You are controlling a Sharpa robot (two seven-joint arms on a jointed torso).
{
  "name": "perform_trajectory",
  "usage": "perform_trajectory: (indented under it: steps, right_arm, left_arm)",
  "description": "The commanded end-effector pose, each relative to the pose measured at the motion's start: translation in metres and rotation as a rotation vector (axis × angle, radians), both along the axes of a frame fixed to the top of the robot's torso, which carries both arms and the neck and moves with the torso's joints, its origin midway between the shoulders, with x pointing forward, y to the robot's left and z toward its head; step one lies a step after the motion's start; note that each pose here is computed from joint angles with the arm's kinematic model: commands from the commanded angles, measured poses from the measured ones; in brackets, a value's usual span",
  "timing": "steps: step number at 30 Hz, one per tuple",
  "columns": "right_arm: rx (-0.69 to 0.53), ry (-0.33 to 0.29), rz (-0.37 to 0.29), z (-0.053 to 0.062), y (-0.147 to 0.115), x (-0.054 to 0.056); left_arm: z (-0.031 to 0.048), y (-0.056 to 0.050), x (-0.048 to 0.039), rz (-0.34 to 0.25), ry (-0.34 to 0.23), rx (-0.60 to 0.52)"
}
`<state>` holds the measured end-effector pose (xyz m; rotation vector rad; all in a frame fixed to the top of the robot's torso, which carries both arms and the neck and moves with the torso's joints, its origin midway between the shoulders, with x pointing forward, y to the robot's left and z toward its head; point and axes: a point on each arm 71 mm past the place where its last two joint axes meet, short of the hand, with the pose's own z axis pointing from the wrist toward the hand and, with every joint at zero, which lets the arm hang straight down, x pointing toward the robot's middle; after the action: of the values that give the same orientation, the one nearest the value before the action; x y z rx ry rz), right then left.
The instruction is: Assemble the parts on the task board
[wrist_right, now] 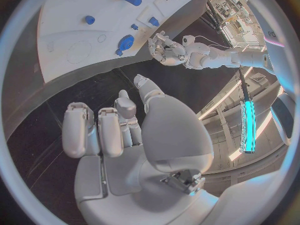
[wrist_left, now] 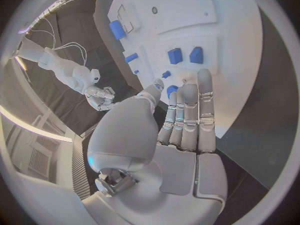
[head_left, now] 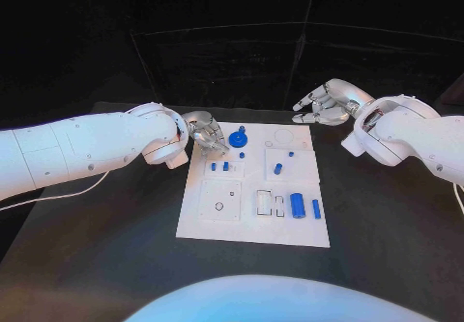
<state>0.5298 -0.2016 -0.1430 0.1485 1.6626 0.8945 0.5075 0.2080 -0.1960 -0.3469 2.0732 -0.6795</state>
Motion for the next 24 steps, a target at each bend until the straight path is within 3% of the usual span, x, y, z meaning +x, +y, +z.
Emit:
perform_trajectory:
  steps: [1, 7, 12, 17, 24]
  right_arm:
    - [0.008, -0.006, 0.008, 0.002, 0.002, 0.0]
    - [0.011, -0.009, 0.013, 0.002, 0.004, 0.0]
    - [0.012, -0.009, 0.017, 0.002, 0.006, 0.0]
    - [0.013, -0.009, 0.019, 0.002, 0.007, 0.0]
    - [0.013, -0.008, 0.022, 0.002, 0.008, 0.0]
  left_arm:
    - [0.0115, -0.017, 0.0027, -0.173, -0.205, -0.009]
    - [0.0106, -0.037, 0.0039, -0.337, -0.364, 0.099]
    - [0.0062, -0.051, 0.0054, -0.427, -0.429, 0.179]
    - [-0.0002, -0.062, 0.0097, -0.468, -0.453, 0.238]
    - [-0.0067, -0.07, 0.0156, -0.478, -0.448, 0.288]
